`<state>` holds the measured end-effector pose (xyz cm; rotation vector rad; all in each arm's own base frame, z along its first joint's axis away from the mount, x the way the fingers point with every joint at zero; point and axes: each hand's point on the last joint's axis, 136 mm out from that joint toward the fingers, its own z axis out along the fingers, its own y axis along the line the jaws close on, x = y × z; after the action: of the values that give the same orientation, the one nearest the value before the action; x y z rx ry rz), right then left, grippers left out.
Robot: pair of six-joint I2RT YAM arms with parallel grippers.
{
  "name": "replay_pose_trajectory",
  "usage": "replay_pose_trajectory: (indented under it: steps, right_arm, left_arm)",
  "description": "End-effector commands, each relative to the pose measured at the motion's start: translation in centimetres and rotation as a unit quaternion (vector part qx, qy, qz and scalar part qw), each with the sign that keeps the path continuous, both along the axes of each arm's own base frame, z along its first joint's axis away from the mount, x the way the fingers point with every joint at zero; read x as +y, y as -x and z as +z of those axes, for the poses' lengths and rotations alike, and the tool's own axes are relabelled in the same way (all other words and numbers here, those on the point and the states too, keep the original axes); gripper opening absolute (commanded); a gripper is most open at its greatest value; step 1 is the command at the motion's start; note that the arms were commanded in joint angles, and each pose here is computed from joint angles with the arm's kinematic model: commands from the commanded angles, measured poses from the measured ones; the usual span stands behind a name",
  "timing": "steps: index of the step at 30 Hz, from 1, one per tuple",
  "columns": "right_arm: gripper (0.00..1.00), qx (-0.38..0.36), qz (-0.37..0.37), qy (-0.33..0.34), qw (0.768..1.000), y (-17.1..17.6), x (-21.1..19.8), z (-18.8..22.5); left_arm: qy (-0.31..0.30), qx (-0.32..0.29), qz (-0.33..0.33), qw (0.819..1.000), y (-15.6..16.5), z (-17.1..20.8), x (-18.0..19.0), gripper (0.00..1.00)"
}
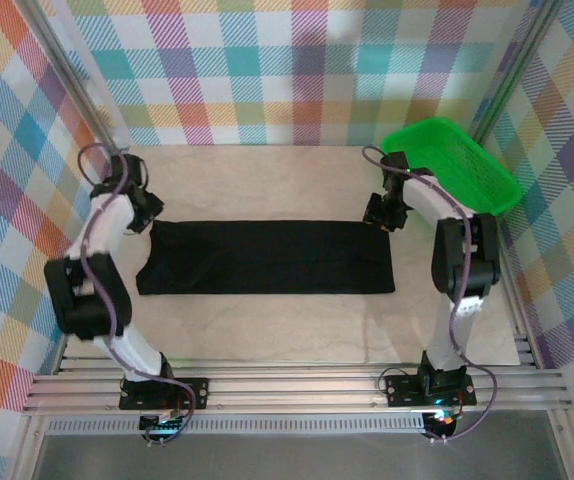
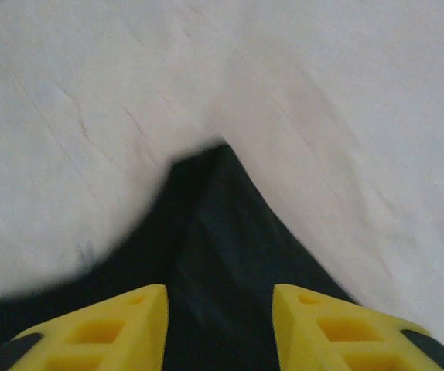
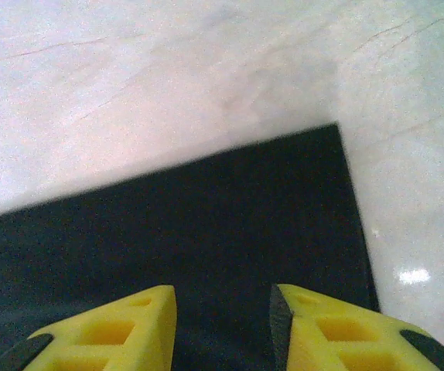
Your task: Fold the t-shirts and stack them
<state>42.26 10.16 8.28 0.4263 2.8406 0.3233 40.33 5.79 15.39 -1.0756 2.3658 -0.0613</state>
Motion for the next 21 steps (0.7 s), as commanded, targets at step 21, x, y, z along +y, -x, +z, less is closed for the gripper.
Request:
replay_pose_trajectory:
  steps: [21]
  right_arm:
    - [0.49,-0.126,0.158,-0.292,0.935,9.6,12.2,12.0]
  left_arm:
    - [-0.106,0.201,-0.349,0.909,11.8,-11.2,-15.5,0.33]
